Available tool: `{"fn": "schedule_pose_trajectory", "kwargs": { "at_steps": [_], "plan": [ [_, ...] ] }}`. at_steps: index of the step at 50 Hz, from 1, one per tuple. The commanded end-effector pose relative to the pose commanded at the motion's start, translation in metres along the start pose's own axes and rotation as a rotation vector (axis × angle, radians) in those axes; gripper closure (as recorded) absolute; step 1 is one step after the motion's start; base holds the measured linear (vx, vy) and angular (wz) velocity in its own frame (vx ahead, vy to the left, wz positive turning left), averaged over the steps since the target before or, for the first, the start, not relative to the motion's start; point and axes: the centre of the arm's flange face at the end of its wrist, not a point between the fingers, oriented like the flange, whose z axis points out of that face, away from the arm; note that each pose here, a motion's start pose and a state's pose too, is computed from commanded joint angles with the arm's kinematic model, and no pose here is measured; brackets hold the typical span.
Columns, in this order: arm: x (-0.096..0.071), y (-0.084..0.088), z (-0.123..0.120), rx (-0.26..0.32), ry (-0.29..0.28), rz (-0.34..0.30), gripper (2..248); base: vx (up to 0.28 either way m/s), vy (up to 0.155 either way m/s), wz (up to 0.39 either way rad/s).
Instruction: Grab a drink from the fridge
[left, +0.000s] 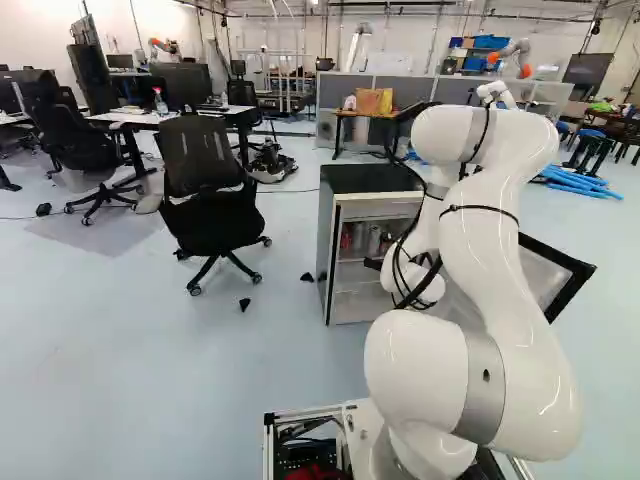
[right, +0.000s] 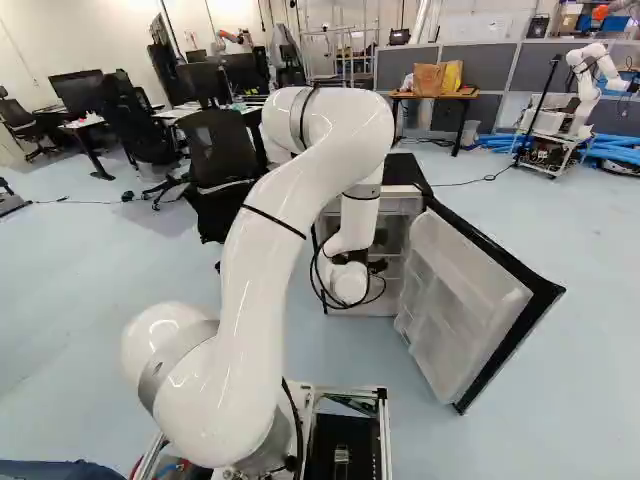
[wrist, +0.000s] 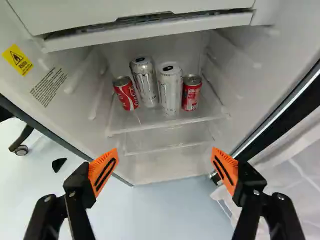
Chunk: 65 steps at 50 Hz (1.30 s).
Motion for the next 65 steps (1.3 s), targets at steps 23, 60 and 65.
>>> {"fn": "schedule_pose_trajectory", "kwargs": {
  "at_steps": [23, 60, 65],
  "plan": [
    [0.003, 0.003, 0.01, 0.0, 0.014, -0.006, 3, 0.0, 0.0, 0.0],
    [0.01, 0.014, 0.033, -0.008, 0.048, -0.017, 3, 0.0, 0.0, 0.0],
    [0.012, 0.016, 0.039, -0.008, 0.056, -0.02, 3, 0.0, 0.0, 0.0]
  ]
}}
